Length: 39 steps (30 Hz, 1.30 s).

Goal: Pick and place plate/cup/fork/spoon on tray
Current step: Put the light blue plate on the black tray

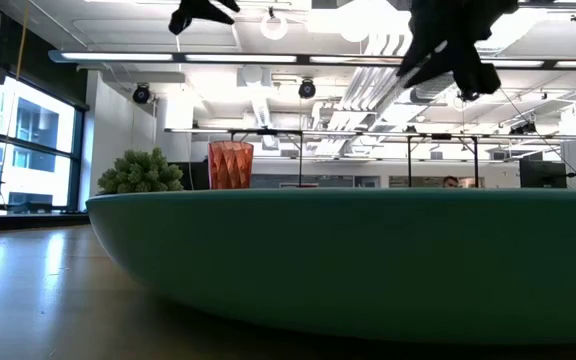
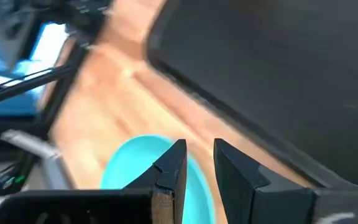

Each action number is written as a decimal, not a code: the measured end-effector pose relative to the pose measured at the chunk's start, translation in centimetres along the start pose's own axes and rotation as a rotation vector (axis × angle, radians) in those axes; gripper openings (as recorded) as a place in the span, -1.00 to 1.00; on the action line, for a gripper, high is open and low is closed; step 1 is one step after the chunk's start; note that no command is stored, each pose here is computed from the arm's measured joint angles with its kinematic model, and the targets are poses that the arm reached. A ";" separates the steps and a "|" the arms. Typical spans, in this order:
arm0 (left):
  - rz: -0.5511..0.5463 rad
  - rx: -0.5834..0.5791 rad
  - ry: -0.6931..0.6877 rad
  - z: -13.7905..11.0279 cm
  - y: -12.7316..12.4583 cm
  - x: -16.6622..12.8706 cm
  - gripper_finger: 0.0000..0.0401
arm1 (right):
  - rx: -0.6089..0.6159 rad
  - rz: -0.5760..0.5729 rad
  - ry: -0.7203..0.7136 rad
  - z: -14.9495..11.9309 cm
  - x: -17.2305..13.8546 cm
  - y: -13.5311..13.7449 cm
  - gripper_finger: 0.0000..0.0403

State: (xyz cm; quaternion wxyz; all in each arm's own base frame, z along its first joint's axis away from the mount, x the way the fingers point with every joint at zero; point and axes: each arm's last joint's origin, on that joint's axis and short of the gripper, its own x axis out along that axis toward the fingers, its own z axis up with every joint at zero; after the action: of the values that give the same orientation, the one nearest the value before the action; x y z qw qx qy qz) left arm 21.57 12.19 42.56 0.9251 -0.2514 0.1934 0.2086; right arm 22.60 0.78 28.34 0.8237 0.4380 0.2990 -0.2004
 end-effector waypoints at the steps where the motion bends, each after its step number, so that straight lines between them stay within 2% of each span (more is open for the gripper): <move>1: -0.017 -0.009 0.010 -0.1 -0.2 0.1 -0.47 | -0.012 0.022 -0.001 0.0 -0.2 0.1 -0.64; 6: -0.076 -0.006 0.043 -0.7 -1.7 0.5 -0.47 | -0.063 0.120 -0.059 0.4 -2.4 0.5 -0.64; 19: -0.216 -0.035 0.134 -2.9 -6.3 0.5 -0.47 | -0.208 0.262 -0.214 0.8 -8.2 -0.4 -0.64; 26: -0.182 -0.009 0.120 -4.2 -8.5 0.2 -0.47 | -0.258 0.292 -0.250 0.8 -9.5 -0.7 -0.64; 39: -0.097 0.051 0.061 -6.2 -11.4 -0.6 -0.47 | -0.292 0.292 -0.256 0.8 -9.6 -0.7 -0.64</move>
State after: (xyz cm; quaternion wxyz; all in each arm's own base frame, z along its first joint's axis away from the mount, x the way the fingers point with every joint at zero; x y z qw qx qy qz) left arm 24.98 -0.28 42.29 0.9339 -0.2432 0.2144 0.1508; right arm 15.27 0.39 34.67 0.9297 0.3240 0.1516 -0.0880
